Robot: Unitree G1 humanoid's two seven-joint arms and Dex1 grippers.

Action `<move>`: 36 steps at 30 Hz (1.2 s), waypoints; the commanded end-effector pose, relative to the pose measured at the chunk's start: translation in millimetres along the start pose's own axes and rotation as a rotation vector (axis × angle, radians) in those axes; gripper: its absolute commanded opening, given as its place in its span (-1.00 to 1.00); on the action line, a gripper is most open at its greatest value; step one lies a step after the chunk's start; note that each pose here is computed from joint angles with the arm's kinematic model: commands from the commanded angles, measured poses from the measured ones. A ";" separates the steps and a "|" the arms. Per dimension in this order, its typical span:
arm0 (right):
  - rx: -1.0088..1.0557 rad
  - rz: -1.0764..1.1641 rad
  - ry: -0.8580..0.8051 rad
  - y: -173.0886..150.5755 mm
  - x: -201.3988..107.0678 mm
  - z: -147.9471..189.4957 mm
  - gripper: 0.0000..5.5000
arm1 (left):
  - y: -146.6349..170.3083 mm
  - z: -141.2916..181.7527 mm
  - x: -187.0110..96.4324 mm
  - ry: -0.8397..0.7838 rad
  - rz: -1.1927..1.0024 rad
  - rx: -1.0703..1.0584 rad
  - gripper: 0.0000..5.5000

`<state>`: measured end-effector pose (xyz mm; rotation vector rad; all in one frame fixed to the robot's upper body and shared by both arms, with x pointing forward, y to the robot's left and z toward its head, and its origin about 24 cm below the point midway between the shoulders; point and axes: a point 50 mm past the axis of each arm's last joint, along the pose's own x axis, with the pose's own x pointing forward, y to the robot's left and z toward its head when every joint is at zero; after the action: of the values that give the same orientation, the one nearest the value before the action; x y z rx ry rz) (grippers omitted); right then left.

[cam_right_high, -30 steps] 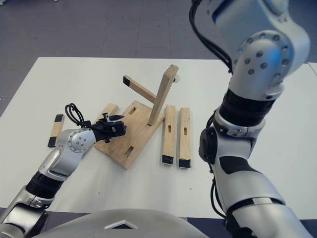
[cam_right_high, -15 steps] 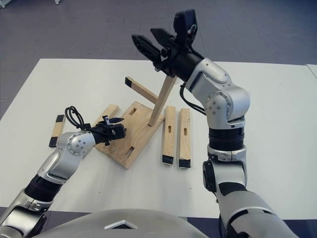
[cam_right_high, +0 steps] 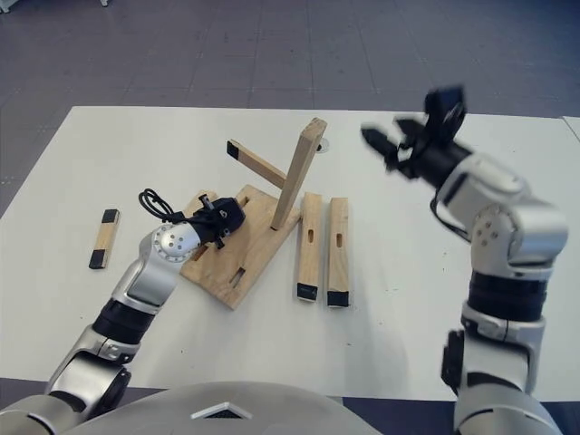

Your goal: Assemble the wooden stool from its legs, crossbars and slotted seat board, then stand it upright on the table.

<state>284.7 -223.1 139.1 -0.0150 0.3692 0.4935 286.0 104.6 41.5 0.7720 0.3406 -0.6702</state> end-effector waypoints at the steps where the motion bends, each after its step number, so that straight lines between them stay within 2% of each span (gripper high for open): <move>1: -0.024 0.178 0.148 26.7 0.5 -29.9 0.27 | -1.6 -33.2 -8.9 0.147 -0.036 -0.072 -0.29; 4: -0.033 0.284 0.202 45.2 6.2 -43.1 0.27 | 23.6 -31.4 -45.2 0.092 -0.006 -0.058 -0.29; 7: -0.074 0.285 0.270 51.5 22.2 -56.4 0.27 | 44.1 -27.5 -77.5 0.053 0.037 -0.072 -0.29; 12: -0.131 0.280 0.341 58.0 53.3 -71.1 0.27 | 49.0 -41.5 -104.8 0.083 0.043 -0.106 -0.29; 15: -0.159 0.292 0.330 63.7 68.9 -69.1 0.27 | 41.9 -53.4 -113.8 0.131 0.032 -0.105 -0.29; 19: -0.227 0.282 0.302 65.0 78.0 -60.3 0.27 | 39.7 -53.1 -113.8 0.128 0.033 -0.114 -0.29; 24: -0.387 0.192 0.195 63.6 87.2 -35.3 0.27 | 27.7 -57.7 -121.7 0.145 -0.021 -0.136 -0.29; 30: -0.407 0.169 0.086 65.9 67.8 -9.7 0.27 | 20.2 -69.3 -157.8 0.188 -0.182 -0.147 -0.29; 36: -0.428 0.306 0.165 90.3 59.4 -28.0 0.27 | 15.6 -72.0 -157.5 0.193 -0.218 -0.155 -0.29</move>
<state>287.4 -121.4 105.6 -0.4029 0.3884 0.8393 178.7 234.8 84.5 0.6485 0.6403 -0.7359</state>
